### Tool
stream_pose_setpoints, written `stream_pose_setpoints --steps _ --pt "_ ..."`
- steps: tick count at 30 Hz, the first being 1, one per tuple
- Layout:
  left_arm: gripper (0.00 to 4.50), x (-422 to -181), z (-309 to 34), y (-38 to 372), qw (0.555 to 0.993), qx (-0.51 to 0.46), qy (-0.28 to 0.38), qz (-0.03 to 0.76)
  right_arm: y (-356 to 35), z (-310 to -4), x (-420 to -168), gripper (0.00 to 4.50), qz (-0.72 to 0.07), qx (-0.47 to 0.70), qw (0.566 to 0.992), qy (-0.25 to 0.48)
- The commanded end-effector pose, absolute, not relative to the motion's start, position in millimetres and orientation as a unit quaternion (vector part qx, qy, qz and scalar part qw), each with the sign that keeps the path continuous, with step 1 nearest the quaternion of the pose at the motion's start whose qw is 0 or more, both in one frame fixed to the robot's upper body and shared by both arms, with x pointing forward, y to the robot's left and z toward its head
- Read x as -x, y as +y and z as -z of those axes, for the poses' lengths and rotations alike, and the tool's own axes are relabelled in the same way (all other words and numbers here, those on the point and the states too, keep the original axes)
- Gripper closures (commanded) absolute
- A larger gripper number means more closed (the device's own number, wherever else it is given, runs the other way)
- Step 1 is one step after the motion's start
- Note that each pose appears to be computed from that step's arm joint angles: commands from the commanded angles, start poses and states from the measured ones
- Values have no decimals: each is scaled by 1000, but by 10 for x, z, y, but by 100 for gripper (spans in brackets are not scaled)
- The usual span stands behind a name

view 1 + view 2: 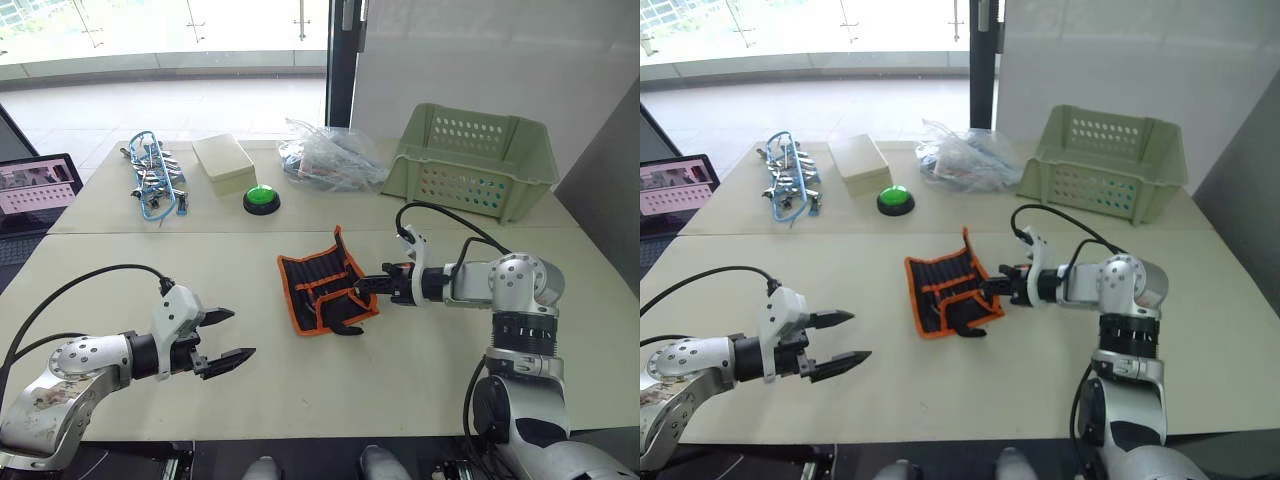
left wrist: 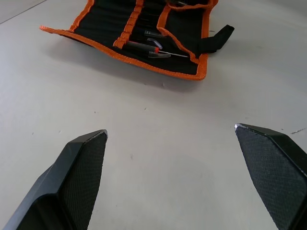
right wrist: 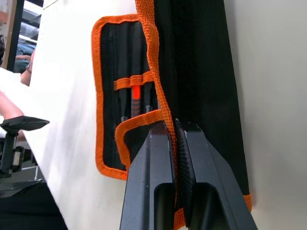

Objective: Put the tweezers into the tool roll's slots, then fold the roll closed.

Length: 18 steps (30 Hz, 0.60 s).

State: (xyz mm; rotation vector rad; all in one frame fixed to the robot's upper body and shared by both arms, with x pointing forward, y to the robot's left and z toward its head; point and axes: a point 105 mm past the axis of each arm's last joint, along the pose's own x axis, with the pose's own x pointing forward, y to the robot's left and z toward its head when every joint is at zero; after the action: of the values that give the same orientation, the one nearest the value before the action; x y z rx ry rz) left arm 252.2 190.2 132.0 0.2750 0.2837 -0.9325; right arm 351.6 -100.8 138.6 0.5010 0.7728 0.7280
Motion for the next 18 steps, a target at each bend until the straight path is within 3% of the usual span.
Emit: stream_pose_setpoints --steps 1,3,11,16,18 --pt "0 -2523 -1397 1875 874 -144 118 449 -1004 -1348 -3534 448 -335 -233 839 360" --pt "0 -2516 -1394 1879 874 -144 119 448 -967 -1315 -3534 448 -334 -239 836 362" --pt "0 -2506 -1397 1894 874 -145 122 447 -821 -1336 -3442 172 -382 -281 804 357" --pt "0 -2519 -1413 1898 874 -147 121 448 -932 -1337 -3498 3 -384 -275 815 334" --pt "0 -2523 -1419 1900 874 -148 120 447 -965 -1429 -3538 3 -396 -279 820 303"
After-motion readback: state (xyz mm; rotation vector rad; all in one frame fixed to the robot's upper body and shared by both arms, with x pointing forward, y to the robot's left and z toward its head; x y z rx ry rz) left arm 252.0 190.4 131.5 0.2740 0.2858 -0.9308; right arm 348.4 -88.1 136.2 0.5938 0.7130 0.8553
